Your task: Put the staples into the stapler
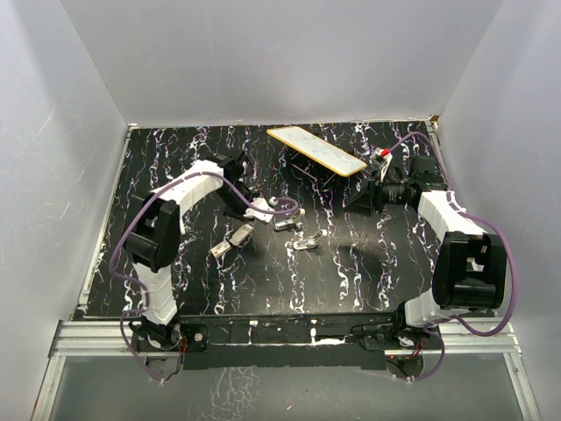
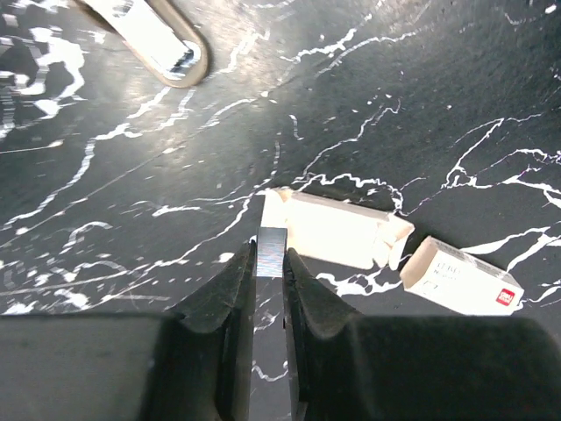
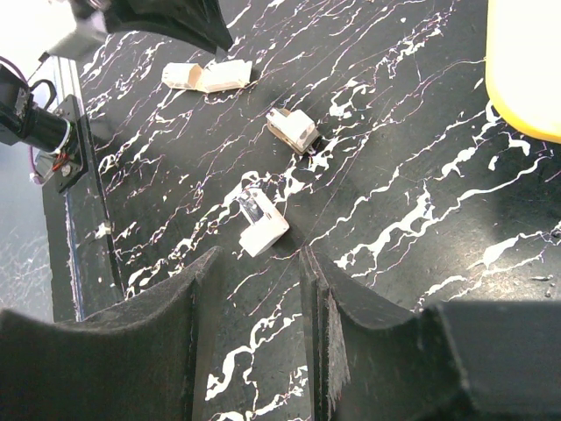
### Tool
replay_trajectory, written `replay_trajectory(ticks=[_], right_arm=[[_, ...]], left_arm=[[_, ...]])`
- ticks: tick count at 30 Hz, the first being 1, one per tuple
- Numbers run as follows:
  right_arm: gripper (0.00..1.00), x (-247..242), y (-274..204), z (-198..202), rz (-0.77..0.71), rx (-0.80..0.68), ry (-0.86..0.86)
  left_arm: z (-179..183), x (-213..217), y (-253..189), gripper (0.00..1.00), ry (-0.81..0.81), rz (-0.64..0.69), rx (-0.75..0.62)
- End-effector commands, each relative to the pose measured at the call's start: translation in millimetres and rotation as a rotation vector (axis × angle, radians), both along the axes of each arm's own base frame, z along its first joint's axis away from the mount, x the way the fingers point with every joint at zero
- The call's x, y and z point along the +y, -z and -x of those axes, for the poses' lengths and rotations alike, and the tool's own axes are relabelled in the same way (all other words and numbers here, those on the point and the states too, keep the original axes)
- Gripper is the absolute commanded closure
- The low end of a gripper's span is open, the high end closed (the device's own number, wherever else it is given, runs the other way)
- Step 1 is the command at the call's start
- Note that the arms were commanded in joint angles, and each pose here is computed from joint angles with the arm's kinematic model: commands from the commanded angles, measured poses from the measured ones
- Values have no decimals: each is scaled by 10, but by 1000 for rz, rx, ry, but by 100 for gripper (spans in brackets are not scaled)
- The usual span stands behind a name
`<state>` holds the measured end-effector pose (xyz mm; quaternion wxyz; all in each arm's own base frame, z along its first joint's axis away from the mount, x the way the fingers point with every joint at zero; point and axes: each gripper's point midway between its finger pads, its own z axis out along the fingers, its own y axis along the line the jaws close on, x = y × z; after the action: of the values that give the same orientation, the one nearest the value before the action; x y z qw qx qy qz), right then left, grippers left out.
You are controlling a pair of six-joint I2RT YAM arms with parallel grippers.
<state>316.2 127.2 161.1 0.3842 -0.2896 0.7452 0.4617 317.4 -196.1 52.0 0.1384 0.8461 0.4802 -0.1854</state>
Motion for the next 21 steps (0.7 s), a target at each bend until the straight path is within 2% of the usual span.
replay_trajectory(ticks=[1,4,7,13,17,21], right_arm=[[58,-10,-127,-21,-8,-73,-9],[58,-8,-138,-22,-10,-75,-10],[58,-5,-167,-18,-10,-81,-10],[59,74,-507,-51,-53,-154,-38],[59,194,-833,-132,-66,-233,-59],[56,518,-1121,-124,-69,-333,-106]], left_arm=[[3,-143,-569,94,-48,120,-50],[16,-198,-697,94,-90,163,-33],[115,-347,-873,94,-148,260,37],[297,-822,-1318,93,-310,557,285],[281,-1033,-1637,94,-428,694,441],[189,-1187,-1929,94,-564,796,600]])
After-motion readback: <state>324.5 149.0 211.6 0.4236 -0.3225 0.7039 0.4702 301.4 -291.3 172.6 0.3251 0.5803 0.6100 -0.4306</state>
